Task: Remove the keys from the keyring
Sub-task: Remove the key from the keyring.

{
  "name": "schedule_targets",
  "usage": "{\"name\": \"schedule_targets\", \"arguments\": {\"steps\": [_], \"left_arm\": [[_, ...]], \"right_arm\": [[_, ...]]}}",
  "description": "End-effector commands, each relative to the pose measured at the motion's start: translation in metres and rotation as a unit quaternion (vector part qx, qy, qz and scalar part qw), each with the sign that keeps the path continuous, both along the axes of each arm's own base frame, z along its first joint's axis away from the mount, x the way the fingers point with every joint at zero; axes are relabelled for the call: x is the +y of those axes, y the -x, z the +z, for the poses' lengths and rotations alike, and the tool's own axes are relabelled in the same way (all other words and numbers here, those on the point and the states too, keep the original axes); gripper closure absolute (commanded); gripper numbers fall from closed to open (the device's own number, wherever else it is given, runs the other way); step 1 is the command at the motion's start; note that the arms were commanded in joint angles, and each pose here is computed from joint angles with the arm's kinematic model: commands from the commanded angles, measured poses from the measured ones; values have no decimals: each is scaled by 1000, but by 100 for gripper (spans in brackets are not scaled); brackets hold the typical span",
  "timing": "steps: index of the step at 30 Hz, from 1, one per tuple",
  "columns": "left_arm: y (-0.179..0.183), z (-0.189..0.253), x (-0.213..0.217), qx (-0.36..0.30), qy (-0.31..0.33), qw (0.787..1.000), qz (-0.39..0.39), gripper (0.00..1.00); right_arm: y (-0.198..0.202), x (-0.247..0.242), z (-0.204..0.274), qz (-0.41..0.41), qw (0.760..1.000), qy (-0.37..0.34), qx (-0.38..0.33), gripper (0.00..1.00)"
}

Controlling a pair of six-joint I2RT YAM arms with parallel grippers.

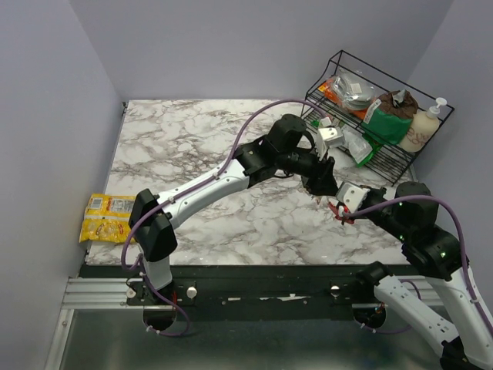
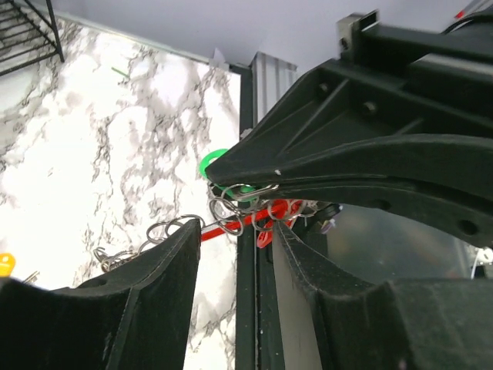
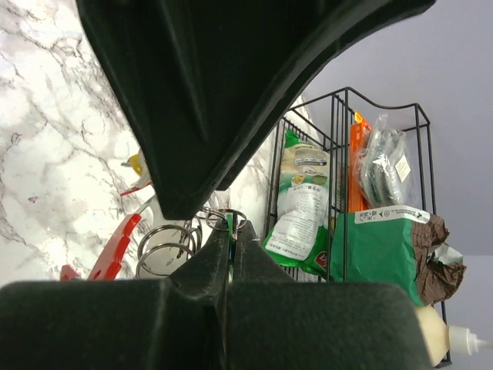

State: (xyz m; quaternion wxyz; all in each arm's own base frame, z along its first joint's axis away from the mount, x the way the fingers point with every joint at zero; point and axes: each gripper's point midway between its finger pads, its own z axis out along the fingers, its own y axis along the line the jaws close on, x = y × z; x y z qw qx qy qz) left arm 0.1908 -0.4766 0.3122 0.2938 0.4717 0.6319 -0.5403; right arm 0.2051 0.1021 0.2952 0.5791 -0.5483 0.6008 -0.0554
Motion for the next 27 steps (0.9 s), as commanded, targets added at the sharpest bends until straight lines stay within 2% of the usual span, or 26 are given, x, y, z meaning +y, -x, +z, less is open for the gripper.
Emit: {"name": "schedule_targets", "arguments": {"steps": [1, 19, 25, 27], "left_arm": [[-2, -22, -7, -25, -33, 999, 13, 49], [-5, -21, -13, -44, -41, 998, 20, 53], [-5, -21, -14, -47, -42, 998, 18, 59], [-5, -21, -15, -48, -43, 998, 17, 65]], "right_arm": [[2, -1, 15, -4, 1000, -21, -18, 99], [6, 0, 6, 5, 1000, -15, -8, 99], [6, 1, 5, 8, 1000, -14, -3, 99], [6, 1, 3, 8, 1000, -13, -1, 99]]}}
